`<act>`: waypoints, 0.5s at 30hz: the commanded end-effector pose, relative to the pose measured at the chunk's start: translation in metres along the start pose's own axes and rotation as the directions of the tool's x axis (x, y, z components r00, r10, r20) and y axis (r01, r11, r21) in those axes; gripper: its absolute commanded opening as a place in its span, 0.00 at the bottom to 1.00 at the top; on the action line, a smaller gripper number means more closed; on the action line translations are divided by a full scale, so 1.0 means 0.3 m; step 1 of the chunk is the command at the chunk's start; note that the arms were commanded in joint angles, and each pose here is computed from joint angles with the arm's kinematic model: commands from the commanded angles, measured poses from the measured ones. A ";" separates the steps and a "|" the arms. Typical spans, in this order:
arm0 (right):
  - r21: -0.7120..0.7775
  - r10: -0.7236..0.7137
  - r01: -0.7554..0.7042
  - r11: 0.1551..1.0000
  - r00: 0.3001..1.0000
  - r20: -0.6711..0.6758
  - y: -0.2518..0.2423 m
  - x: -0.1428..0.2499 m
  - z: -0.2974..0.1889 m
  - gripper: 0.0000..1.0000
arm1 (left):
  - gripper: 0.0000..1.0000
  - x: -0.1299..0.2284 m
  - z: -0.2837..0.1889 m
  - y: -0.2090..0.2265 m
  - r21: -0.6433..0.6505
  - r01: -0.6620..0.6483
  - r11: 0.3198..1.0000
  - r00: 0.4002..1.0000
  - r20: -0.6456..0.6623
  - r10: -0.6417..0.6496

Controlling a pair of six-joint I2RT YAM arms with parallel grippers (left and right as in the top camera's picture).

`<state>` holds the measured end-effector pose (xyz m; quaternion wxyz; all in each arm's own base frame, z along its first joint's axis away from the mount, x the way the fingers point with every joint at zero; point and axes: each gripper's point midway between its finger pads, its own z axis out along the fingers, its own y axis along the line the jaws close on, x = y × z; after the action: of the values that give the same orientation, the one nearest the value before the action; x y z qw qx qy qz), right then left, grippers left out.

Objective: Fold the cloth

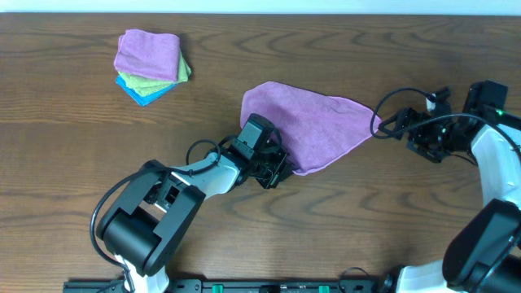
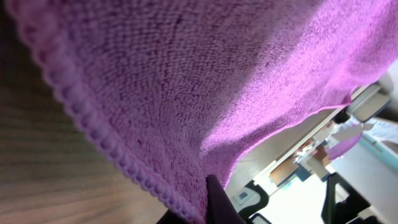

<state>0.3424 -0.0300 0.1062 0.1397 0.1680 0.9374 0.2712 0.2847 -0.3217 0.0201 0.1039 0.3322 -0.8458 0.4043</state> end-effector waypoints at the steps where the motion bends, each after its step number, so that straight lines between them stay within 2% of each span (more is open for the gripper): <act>1: -0.003 0.001 -0.001 1.000 1.000 0.010 -0.006 -0.006 -0.002 0.99 | 0.06 -0.003 -0.007 0.008 0.004 -0.076 0.997 0.996 -0.043 0.076; 9: -0.015 -0.026 0.027 1.000 0.996 0.087 -0.022 -0.036 0.078 0.99 | 0.06 0.004 -0.041 -0.006 0.043 -0.128 0.991 0.983 -0.124 0.132; 15: -0.054 0.002 0.003 0.999 0.994 0.109 -0.021 -0.030 0.202 0.94 | 0.06 0.020 -0.051 -0.009 0.061 -0.159 0.985 0.972 -0.163 0.167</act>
<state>0.3722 -0.0234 0.0679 0.2181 0.1562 0.9257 0.2667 0.2842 -0.3148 0.0350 0.1237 0.2507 -0.8483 0.4498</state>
